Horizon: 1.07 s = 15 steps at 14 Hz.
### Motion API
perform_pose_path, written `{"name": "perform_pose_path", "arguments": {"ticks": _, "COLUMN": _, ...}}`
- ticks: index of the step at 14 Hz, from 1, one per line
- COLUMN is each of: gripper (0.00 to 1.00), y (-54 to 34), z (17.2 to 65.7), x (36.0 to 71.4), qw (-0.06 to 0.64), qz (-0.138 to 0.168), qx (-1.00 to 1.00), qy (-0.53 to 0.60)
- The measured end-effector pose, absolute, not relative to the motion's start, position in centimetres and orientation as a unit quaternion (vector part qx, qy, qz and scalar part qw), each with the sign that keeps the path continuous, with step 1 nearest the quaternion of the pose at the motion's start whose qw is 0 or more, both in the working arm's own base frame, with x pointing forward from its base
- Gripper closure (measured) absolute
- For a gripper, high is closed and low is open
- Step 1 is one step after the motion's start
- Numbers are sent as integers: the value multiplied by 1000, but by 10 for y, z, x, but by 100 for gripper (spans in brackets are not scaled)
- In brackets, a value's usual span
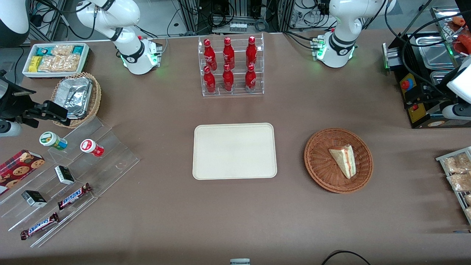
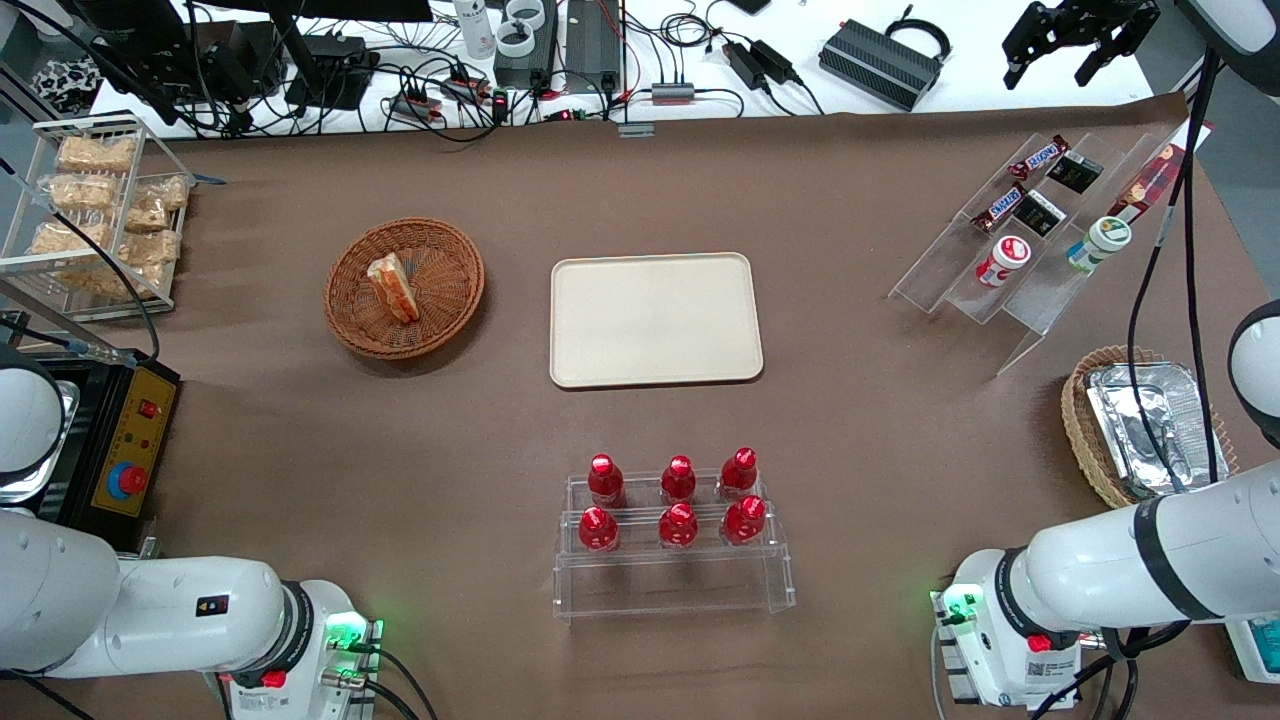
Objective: Place sandwich from basket to tray
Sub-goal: 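Lower the open left gripper over the wrapped sandwich in the wicker basket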
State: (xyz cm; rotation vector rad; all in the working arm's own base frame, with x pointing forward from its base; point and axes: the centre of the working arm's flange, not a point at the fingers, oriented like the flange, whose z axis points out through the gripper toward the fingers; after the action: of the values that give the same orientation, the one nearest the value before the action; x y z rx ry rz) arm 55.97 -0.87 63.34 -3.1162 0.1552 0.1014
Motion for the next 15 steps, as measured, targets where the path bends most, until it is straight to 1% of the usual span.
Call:
{"name": "perform_pose_path", "arguments": {"ticks": 3, "gripper": 0, "y": -9, "z": 635, "x": 560, "qw": 10, "qz": 31, "qx": -998, "qy": 50}}
{"name": "perform_pose_path", "arguments": {"ticks": 5, "gripper": 0, "y": -9, "z": 620, "x": 566, "qw": 9, "qz": 45, "qx": -998, "qy": 43}}
{"name": "perform_pose_path", "arguments": {"ticks": 7, "gripper": 0, "y": -11, "z": 583, "x": 581, "qw": 10, "qz": 61, "qx": -998, "qy": 14}}
{"name": "perform_pose_path", "arguments": {"ticks": 8, "gripper": 0, "y": -14, "z": 557, "x": 591, "qw": 11, "qz": 59, "qx": -998, "qy": -16}}
{"name": "perform_pose_path", "arguments": {"ticks": 11, "gripper": 0, "y": -31, "z": 479, "x": 607, "qw": 13, "qz": 40, "qx": -993, "qy": -114}}
{"name": "perform_pose_path", "arguments": {"ticks": 15, "gripper": 0, "y": -58, "z": 391, "x": 605, "qw": 7, "qz": 12, "qx": -981, "qy": -194}}
